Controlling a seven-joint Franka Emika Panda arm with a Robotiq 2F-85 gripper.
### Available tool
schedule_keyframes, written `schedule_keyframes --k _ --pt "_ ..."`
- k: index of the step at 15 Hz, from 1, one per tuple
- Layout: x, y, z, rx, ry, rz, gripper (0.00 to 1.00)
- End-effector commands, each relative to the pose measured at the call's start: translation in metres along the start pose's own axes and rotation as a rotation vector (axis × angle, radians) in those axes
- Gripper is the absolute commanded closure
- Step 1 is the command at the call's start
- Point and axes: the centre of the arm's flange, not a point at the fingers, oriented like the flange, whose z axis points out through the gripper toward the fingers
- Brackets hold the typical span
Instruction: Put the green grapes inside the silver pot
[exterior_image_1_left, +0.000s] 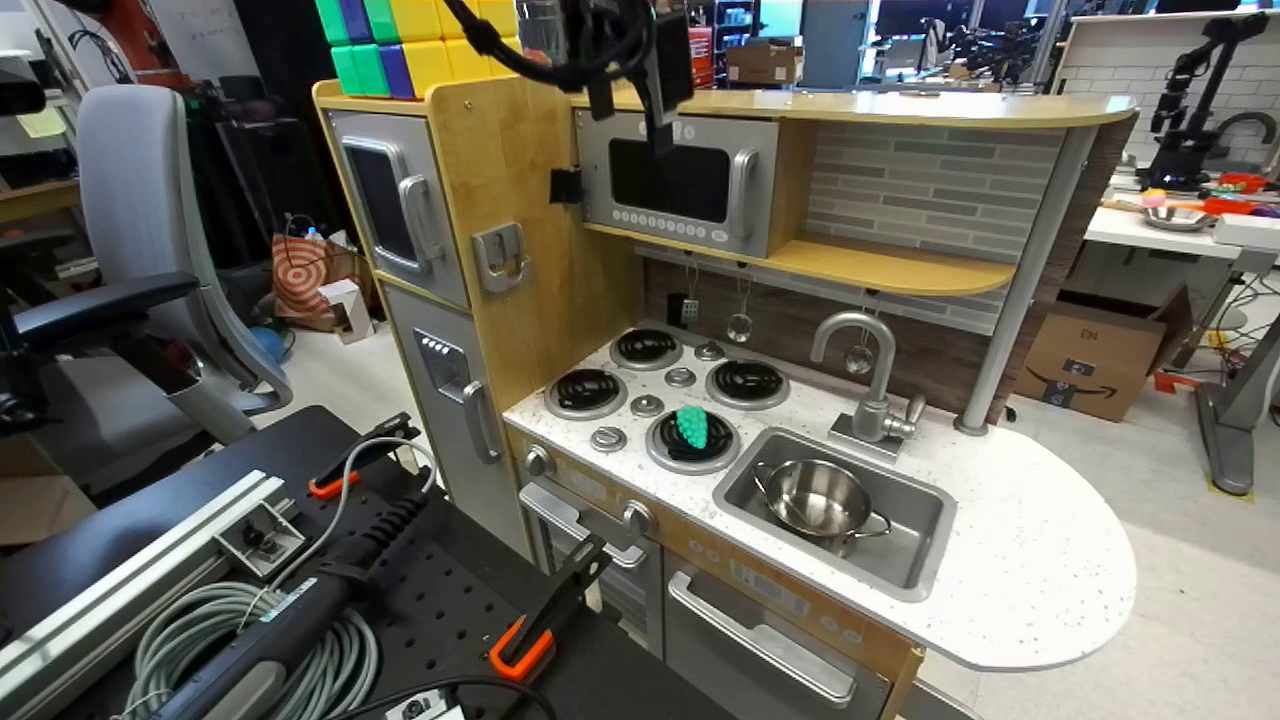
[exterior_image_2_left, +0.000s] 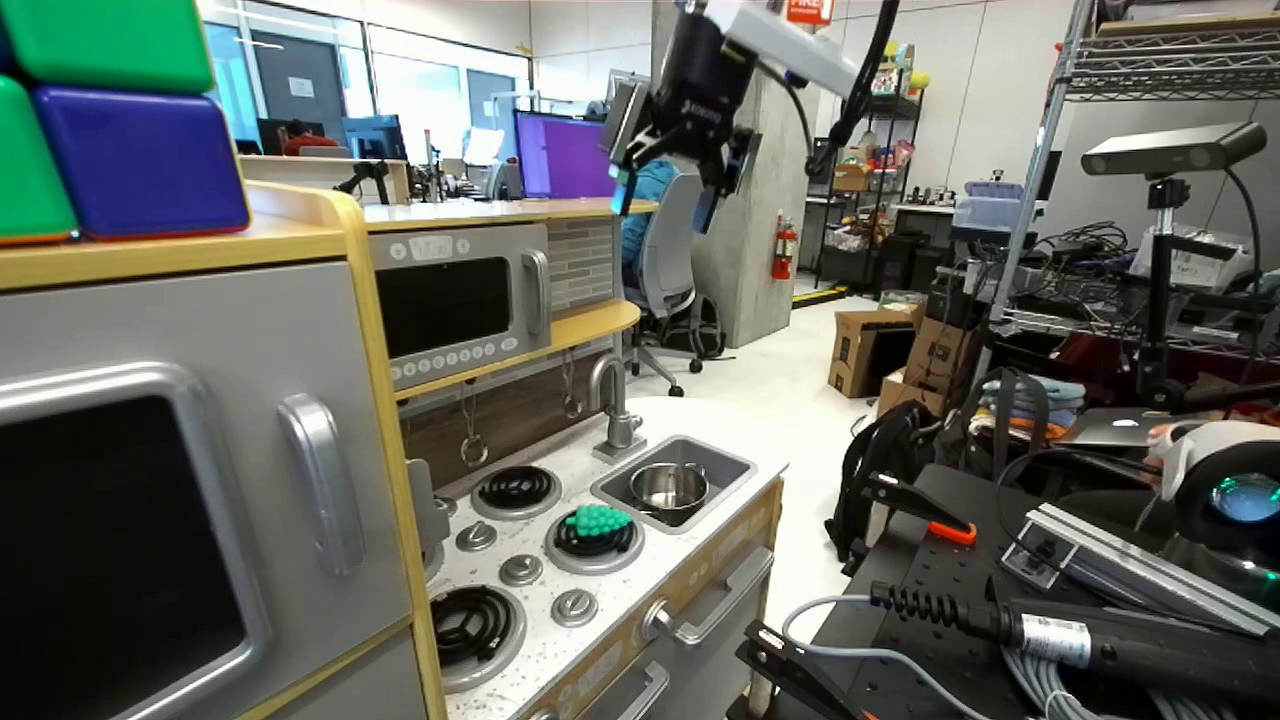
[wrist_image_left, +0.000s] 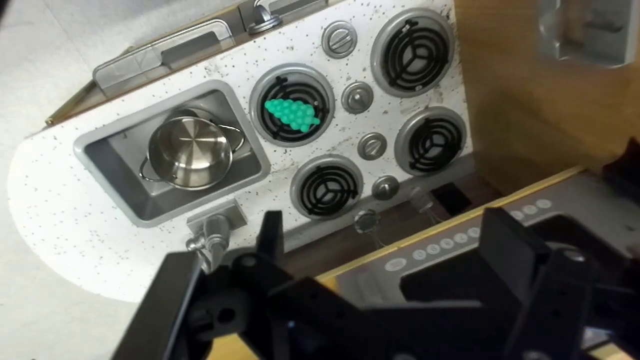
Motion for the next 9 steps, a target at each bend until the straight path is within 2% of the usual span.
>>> schedule_keyframes --k 1,3,5,6,9 --pt "0.007 0.004 0.015 -0.021 -0.031 0.034 0.0" --pt "0.02 0.008 0.033 -0.052 -0.072 0.073 0.0" --pt "0.025 0.007 0.035 -0.055 -0.077 0.084 0.0" --pt "0.021 0.014 0.034 -0.115 -0.088 -0.054 0.0" --pt "0.022 0.027 0.043 -0.164 -0.148 -0.199 0.0"
